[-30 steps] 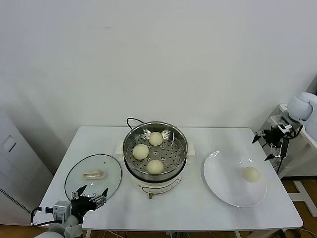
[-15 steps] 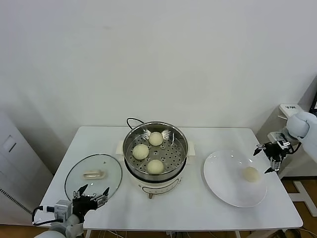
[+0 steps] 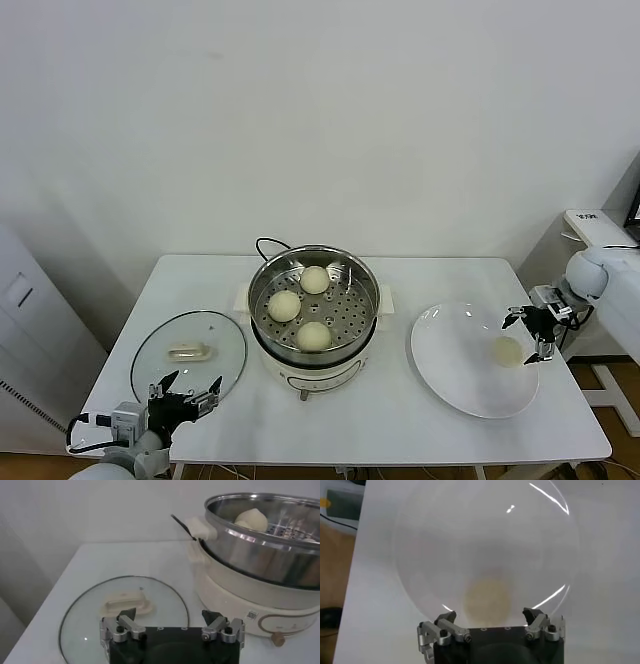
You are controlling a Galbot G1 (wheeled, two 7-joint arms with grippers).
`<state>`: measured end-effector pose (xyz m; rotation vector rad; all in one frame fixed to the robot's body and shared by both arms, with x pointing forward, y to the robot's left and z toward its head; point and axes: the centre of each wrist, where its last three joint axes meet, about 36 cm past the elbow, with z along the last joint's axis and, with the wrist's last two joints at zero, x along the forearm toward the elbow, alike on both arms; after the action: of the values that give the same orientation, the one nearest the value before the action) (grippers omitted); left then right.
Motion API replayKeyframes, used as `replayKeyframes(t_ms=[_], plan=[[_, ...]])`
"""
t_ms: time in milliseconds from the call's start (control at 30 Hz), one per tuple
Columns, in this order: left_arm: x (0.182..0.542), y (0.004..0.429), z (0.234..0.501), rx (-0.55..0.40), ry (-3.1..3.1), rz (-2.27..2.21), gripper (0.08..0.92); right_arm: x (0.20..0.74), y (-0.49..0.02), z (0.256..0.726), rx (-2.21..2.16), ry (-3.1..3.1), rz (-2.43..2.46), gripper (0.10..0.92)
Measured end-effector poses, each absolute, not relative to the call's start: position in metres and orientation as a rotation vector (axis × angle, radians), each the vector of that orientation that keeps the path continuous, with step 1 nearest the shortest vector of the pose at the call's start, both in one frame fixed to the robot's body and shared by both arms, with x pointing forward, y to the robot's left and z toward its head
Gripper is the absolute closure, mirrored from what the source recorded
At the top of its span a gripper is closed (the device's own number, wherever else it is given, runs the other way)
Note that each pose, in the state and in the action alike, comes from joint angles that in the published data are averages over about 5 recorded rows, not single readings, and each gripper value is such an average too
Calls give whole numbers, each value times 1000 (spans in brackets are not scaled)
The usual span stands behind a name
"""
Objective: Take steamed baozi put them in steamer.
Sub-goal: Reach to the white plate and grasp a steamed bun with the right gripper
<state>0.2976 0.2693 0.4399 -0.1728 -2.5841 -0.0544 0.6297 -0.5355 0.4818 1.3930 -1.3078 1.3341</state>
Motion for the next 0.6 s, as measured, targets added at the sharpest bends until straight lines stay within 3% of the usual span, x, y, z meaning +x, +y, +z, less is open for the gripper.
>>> replayKeyframes(t_ms=[333, 600], plan=[[299, 269, 438, -172, -2581, -59, 177, 630, -531, 463, 1391, -1302, 1344, 230], [299, 269, 440, -176, -2585, -62, 177, 634, -526, 460, 1389, -1294, 1347, 454]])
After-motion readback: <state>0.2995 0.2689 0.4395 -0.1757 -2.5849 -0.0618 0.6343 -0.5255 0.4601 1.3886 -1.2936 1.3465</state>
